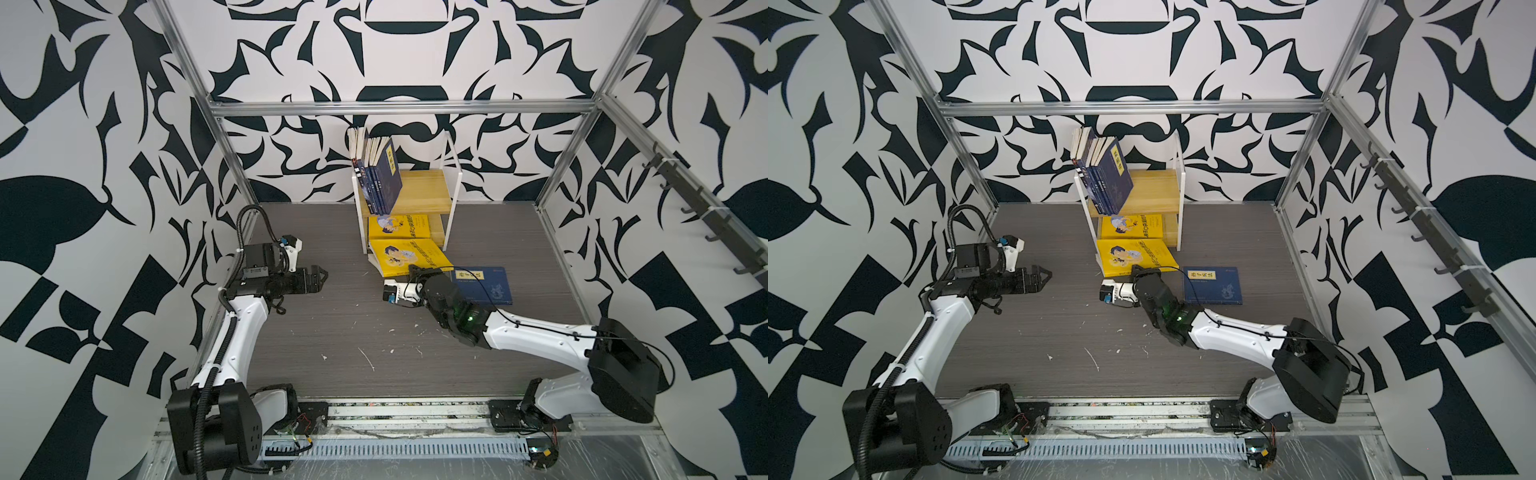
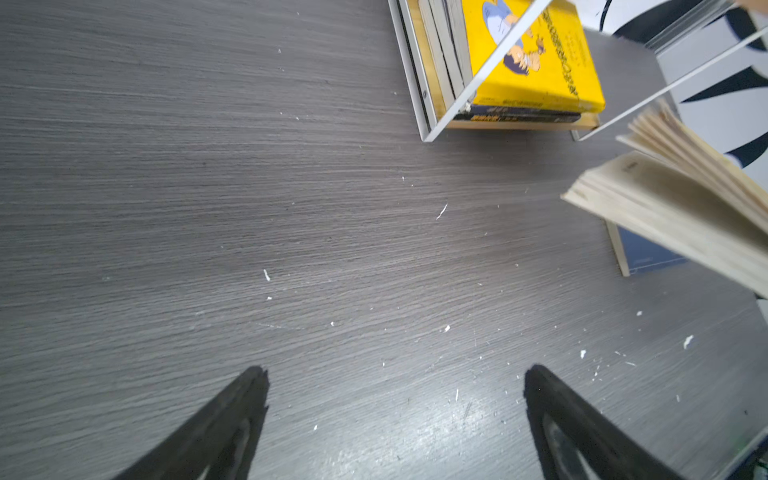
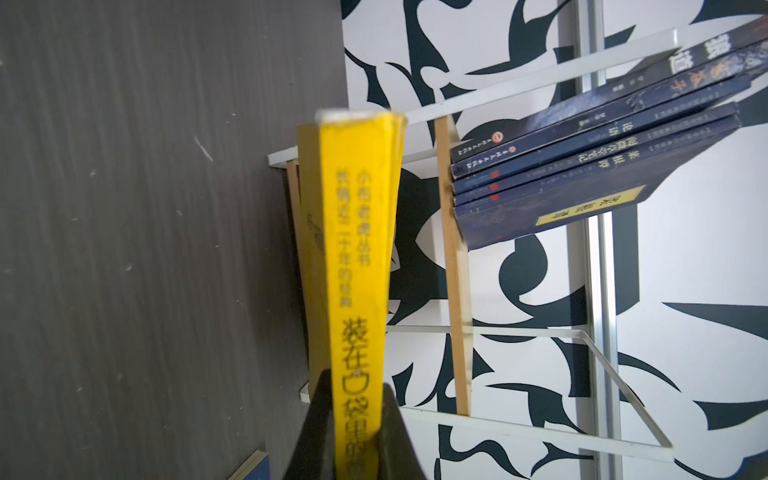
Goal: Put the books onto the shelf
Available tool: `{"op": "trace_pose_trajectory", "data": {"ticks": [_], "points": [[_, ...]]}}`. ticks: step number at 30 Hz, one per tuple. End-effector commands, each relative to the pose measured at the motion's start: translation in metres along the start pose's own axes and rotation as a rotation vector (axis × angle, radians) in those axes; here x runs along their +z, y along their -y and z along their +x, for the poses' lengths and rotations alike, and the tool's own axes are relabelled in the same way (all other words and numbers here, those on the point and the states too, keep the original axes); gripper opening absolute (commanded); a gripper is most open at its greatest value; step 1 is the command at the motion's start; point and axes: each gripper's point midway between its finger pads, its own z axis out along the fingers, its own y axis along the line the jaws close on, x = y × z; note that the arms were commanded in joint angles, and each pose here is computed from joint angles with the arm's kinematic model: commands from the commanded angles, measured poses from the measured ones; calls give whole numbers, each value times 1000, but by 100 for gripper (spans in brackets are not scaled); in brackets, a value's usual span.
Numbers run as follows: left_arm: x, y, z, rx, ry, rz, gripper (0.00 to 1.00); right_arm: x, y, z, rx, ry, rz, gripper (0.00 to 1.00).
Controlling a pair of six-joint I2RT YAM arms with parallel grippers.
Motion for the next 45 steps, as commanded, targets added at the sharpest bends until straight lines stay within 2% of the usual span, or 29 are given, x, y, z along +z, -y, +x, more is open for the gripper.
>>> {"op": "trace_pose_trajectory", "data": {"ticks": [1, 7, 13, 20, 24, 34, 45], "points": [[-10, 1, -15, -24, 70, 33, 100, 6, 67, -10, 89, 10, 192, 0], [-16, -1, -18, -34, 88, 28, 100, 30, 78, -5, 32, -28, 199, 0], [-15, -1, -19, -34, 89, 30, 100, 45, 107, -3, 53, -45, 284, 0], [-13, -2, -18, -35, 85, 31, 100, 67, 112, -6, 45, -41, 306, 0], [-13, -3, -17, -33, 83, 27, 100, 88, 96, 0, 41, -70, 293, 0], [-10, -6, -14, -42, 70, 23, 100, 124, 22, 15, 9, -113, 136, 0], [-9, -9, -12, -42, 67, 18, 100, 156, 9, 21, -7, -133, 54, 0]]}}
